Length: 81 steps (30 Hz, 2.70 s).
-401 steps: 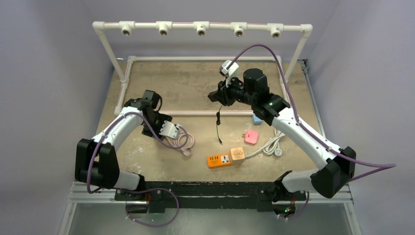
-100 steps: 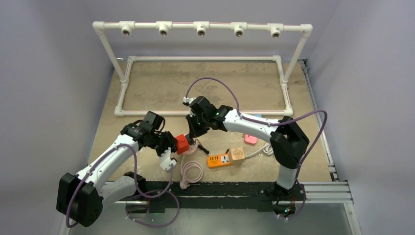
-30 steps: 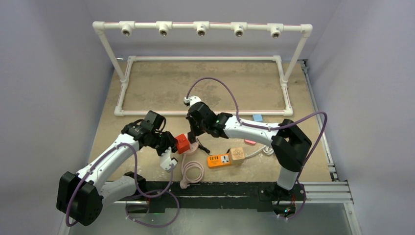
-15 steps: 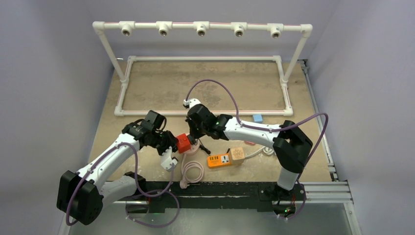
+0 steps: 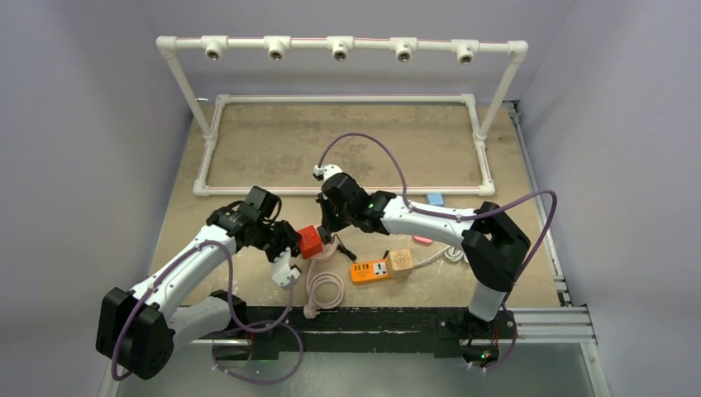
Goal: Insert the plug
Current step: Press the plug into the socket.
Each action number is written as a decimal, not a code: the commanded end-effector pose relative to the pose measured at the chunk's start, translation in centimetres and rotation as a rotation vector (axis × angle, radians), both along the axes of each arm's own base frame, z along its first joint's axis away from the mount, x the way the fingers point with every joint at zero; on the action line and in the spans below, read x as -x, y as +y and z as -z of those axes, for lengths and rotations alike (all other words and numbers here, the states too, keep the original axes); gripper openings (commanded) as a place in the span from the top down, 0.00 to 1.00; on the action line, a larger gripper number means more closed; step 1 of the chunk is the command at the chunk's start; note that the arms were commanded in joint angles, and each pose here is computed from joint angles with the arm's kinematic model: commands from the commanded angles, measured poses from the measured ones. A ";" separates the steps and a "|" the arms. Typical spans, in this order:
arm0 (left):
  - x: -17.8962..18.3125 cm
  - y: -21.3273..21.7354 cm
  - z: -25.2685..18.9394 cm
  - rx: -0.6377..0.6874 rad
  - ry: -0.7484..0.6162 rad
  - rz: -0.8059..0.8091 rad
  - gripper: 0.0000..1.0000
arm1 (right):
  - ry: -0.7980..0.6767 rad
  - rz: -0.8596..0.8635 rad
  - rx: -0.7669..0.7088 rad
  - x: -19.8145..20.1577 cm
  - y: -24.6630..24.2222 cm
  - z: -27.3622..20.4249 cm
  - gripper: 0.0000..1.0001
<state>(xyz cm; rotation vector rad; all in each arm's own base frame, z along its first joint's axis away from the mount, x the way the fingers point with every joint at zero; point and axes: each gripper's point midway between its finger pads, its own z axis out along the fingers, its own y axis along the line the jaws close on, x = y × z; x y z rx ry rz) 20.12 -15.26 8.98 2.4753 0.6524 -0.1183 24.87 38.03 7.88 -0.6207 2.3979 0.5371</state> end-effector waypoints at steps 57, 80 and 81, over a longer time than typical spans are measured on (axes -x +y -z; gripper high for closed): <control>0.1 -0.3 0.8 -0.045 -0.138 0.210 0.92 | 0.215 -0.049 0.016 0.1 -1.3 -0.9 0.64; -0.8 -0.1 1.3 -0.061 -0.138 0.166 0.95 | 0.322 -0.040 0.202 -0.6 -4.8 5.5 1.00; -0.7 -0.1 1.4 -0.060 -0.135 0.167 0.95 | 0.327 -0.037 0.217 -0.4 -5.1 5.8 1.00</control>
